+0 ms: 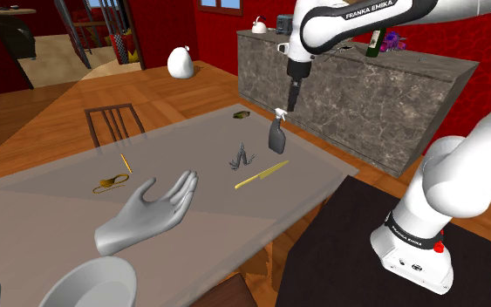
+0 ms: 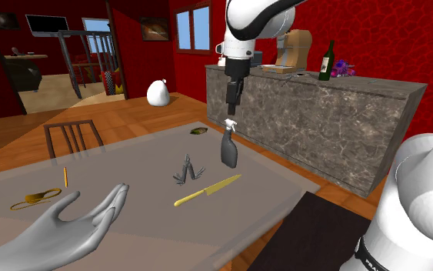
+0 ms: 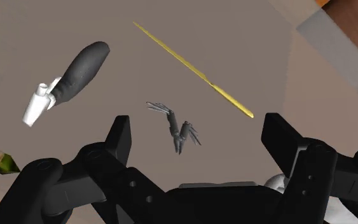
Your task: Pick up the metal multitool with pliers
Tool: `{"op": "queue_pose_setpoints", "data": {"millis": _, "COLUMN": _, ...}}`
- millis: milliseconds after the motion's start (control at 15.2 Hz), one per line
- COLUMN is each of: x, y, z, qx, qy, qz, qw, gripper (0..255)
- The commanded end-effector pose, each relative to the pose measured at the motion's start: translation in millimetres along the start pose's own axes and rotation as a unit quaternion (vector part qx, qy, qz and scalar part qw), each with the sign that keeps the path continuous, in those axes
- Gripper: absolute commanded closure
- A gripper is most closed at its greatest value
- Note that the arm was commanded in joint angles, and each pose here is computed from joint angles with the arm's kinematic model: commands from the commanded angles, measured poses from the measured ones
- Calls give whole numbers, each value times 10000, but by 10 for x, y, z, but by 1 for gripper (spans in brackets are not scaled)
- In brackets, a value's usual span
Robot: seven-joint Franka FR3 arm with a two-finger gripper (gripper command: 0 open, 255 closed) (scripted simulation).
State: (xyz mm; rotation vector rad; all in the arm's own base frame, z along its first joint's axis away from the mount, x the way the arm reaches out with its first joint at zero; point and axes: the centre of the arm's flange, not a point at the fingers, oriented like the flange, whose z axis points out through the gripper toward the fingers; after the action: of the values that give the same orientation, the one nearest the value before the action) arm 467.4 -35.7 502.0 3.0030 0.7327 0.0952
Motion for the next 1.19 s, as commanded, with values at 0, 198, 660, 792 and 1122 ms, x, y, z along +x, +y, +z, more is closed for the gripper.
{"op": "queue_pose_setpoints", "data": {"millis": 0, "x": 186, "y": 84, "z": 210, "qx": 30, "qy": -34, "qz": -357, "qw": 9994, "gripper": 0}}
{"op": "queue_pose_setpoints", "data": {"millis": 198, "x": 461, "y": 161, "z": 505, "qx": 82, "qy": -85, "qz": -859, "qw": 9962, "gripper": 0}}
{"op": "queue_pose_setpoints", "data": {"millis": 660, "x": 1111, "y": 219, "z": 1204, "qx": 202, "qy": -204, "qz": -2019, "qw": 9790, "gripper": 0}}
{"op": "queue_pose_setpoints", "data": {"millis": 792, "x": 1294, "y": 205, "z": 1407, "qx": 236, "qy": -237, "qz": -2346, "qw": 9715, "gripper": 0}}
{"op": "queue_pose_setpoints", "data": {"millis": 1122, "x": 1737, "y": 110, "z": 1919, "qx": 319, "qy": -320, "qz": -3151, "qw": 9480, "gripper": 0}}
